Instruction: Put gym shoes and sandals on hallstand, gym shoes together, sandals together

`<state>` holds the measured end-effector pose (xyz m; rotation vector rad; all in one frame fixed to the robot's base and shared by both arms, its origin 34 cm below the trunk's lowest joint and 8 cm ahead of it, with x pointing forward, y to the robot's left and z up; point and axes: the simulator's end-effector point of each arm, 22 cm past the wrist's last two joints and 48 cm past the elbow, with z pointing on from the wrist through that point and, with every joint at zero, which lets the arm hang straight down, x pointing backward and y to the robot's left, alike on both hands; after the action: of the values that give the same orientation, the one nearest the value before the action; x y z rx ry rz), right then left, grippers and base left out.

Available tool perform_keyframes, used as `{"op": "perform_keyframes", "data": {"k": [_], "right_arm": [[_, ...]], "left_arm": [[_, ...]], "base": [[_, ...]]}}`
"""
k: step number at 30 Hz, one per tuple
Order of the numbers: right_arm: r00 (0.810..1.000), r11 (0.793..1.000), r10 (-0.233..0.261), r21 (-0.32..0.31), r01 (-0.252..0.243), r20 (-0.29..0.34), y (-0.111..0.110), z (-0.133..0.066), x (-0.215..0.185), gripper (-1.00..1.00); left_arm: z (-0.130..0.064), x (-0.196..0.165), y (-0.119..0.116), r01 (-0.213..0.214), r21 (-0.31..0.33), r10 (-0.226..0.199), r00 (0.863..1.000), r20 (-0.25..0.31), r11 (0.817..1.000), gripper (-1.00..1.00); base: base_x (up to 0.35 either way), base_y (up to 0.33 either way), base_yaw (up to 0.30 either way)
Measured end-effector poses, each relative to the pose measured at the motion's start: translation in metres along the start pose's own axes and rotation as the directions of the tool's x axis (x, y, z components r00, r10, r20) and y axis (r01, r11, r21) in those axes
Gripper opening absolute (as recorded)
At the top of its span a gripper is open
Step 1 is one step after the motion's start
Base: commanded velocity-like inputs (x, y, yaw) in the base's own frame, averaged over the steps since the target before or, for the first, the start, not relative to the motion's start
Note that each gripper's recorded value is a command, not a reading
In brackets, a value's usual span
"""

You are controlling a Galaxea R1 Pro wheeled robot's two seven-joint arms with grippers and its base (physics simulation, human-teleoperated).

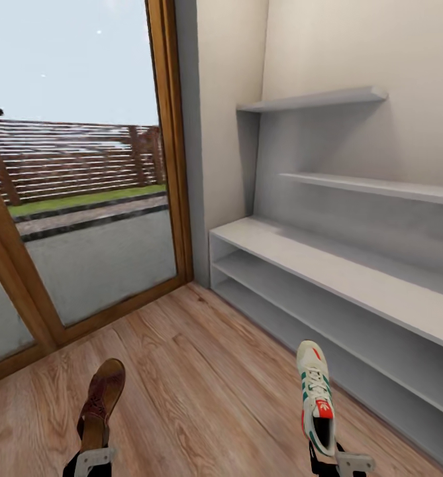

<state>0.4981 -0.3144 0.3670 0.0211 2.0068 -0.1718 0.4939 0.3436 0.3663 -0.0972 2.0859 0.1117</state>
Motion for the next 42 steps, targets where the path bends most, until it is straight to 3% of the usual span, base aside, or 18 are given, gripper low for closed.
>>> {"op": "perform_keyframes", "data": {"k": [33,42], "right_arm": [[0.998,1.0,0.013,-0.001,-0.013,0.061,0.001,-0.013,-0.004,-1.0],[0.998,1.0,0.012,-0.001,-0.012,0.066,0.0,-0.012,-0.007,-1.0]], "left_arm": [[0.0,-0.009,0.0,0.002,0.0,-0.002,1.0,0.019,1.0,-1.0],[0.0,-0.011,0.0,0.003,0.001,-0.003,1.0,0.023,1.0,-1.0]], "base": [[0.184,0.271,-0.002],[0.201,0.247,-0.219]]}}
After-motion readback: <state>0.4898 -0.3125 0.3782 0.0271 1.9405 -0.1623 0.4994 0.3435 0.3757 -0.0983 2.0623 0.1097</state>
